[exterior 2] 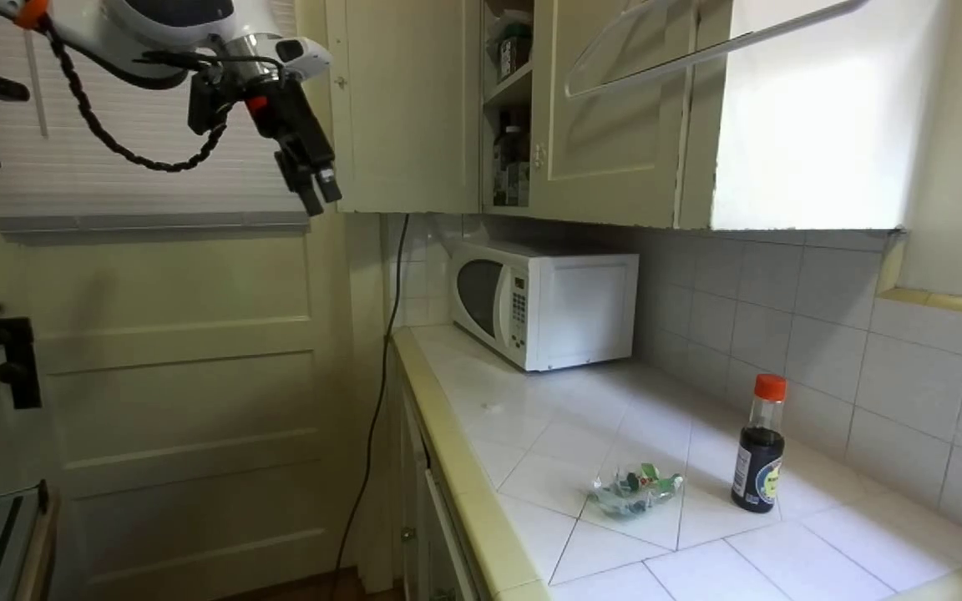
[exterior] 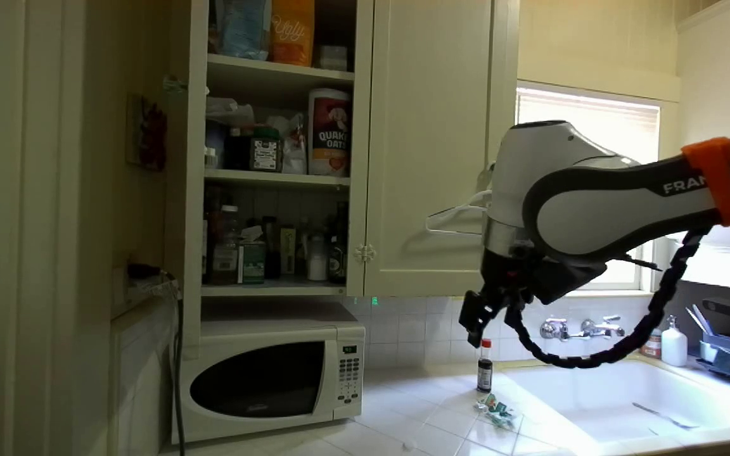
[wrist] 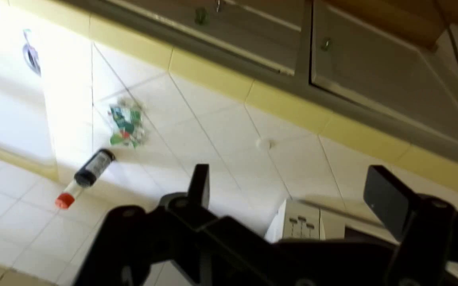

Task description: Unhook the hanger from the right cabinet door and put it on the counter

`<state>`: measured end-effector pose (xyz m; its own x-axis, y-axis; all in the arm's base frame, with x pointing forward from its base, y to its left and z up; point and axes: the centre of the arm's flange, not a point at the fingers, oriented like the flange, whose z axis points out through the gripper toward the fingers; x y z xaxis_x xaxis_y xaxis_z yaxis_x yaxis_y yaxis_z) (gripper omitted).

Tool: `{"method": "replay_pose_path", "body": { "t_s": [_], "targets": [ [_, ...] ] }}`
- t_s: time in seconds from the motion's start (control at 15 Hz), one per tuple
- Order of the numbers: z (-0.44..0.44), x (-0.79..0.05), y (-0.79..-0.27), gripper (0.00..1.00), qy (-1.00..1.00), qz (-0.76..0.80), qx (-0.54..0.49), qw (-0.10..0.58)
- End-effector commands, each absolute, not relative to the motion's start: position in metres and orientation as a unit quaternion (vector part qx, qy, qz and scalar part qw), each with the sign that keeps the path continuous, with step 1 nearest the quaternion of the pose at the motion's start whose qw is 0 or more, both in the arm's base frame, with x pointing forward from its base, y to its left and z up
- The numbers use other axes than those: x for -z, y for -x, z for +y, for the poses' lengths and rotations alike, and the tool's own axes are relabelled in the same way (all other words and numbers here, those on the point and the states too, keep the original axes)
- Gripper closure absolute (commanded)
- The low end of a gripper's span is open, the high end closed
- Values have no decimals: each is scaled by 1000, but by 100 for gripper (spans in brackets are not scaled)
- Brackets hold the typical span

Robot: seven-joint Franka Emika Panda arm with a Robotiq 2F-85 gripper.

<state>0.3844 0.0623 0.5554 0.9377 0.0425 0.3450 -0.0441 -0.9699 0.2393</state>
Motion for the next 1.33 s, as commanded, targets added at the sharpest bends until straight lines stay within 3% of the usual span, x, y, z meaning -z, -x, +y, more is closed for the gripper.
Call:
{"method": "replay_pose_path", "body": {
  "t_s": [0.0,0.4,0.87,1.27],
  "targets": [
    [79,-585,-420,0,-950,-13,-276,146],
    [64,-648,-485,0,-884,-67,-395,241],
    [33,-721,-568,0,-822,-124,-443,335],
    [43,-720,-631,0,-812,-166,-436,351]
  ]
}}
